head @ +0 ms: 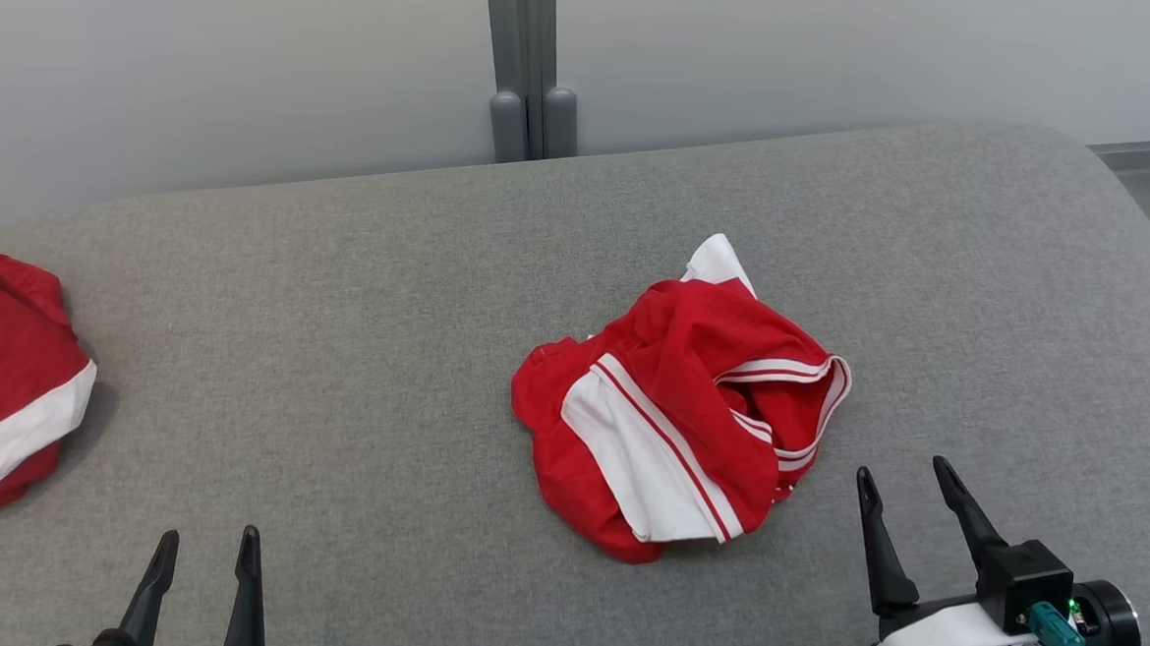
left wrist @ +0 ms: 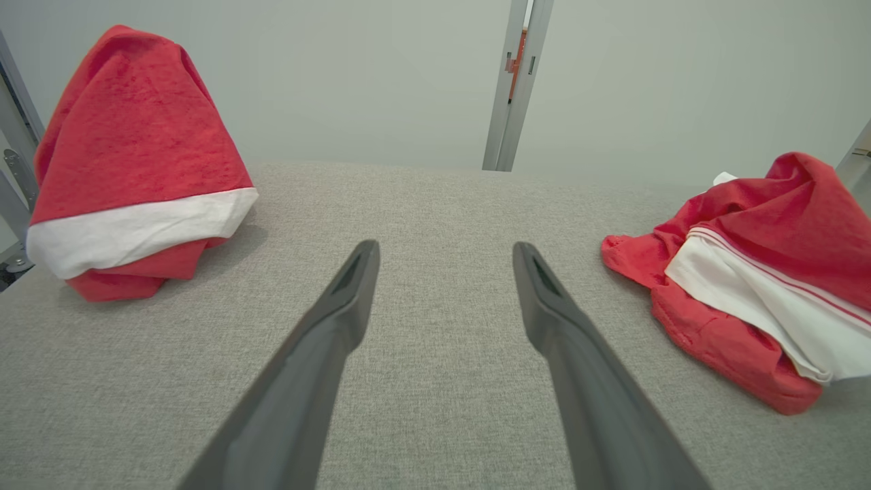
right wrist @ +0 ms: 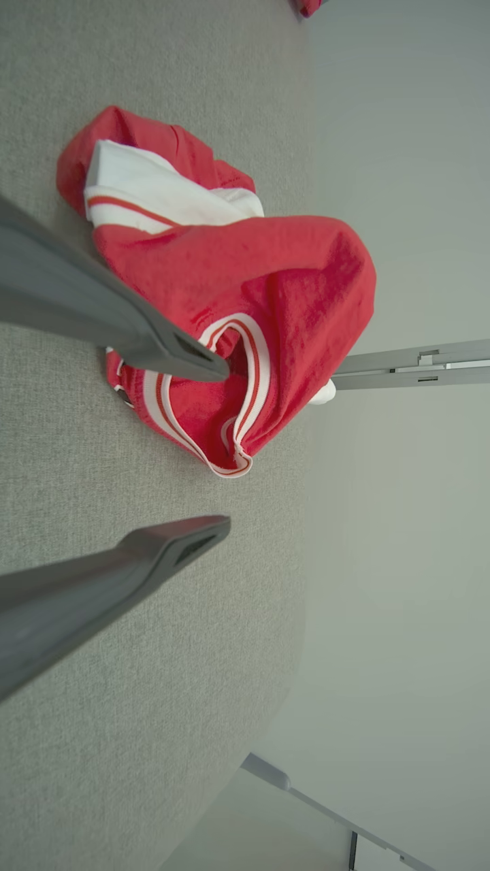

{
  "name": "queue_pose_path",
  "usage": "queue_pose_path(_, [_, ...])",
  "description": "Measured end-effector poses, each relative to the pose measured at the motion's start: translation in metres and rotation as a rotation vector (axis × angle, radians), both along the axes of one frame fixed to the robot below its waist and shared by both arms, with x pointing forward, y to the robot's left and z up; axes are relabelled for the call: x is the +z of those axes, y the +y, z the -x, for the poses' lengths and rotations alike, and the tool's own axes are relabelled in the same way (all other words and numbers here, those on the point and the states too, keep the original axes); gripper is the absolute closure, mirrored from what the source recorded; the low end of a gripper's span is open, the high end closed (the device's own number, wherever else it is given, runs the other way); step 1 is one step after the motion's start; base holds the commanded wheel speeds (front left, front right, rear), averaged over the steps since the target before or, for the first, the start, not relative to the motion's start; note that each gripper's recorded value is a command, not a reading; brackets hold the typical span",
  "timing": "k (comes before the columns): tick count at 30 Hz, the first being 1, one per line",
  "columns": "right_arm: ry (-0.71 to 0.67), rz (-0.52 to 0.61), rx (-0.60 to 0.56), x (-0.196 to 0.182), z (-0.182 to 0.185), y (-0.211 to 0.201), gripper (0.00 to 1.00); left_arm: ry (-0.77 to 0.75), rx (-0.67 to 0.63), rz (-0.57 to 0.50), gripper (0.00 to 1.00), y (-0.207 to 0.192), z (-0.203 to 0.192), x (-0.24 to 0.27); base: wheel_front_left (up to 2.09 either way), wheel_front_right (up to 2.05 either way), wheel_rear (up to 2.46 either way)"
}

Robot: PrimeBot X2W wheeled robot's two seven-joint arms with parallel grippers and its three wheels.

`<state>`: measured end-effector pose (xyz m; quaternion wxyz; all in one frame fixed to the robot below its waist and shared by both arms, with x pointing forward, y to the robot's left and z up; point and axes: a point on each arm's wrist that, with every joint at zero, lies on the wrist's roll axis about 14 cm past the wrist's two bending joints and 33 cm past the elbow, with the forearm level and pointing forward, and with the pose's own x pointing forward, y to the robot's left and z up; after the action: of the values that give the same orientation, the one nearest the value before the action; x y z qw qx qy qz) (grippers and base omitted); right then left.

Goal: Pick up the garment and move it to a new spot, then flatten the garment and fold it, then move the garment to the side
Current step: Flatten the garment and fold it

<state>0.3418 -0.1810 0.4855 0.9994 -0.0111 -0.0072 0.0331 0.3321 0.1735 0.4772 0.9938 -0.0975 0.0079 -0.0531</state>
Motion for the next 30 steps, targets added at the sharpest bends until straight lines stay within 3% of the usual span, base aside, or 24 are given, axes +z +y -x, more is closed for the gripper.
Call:
queue_pose_path(9, [-0.022, -0.075, 0.127, 0.008, -0.005, 0.045, 0.00, 0.004, -0.004, 0.000, 0.00, -0.001, -0.003, -0.001, 0.00, 0.00, 0.00])
queue_pose_path(14, [0.124, -0.157, 0.184, -0.032, 0.003, 0.070, 0.00, 0.009, -0.008, 0.003, 0.00, -0.003, -0.003, -0.003, 0.00, 0.00, 0.00])
queue_pose_path(23, [0.235, -0.243, 0.236, -0.049, -0.019, 0.092, 0.00, 0.019, 0.011, 0.034, 0.00, -0.006, -0.008, -0.006, 0.00, 0.00, 0.00])
queue_pose_path(30, [0.284, -0.246, 0.237, -0.060, -0.024, 0.094, 0.00, 0.026, 0.033, 0.043, 0.00, -0.002, -0.007, -0.008, 0.00, 0.00, 0.00])
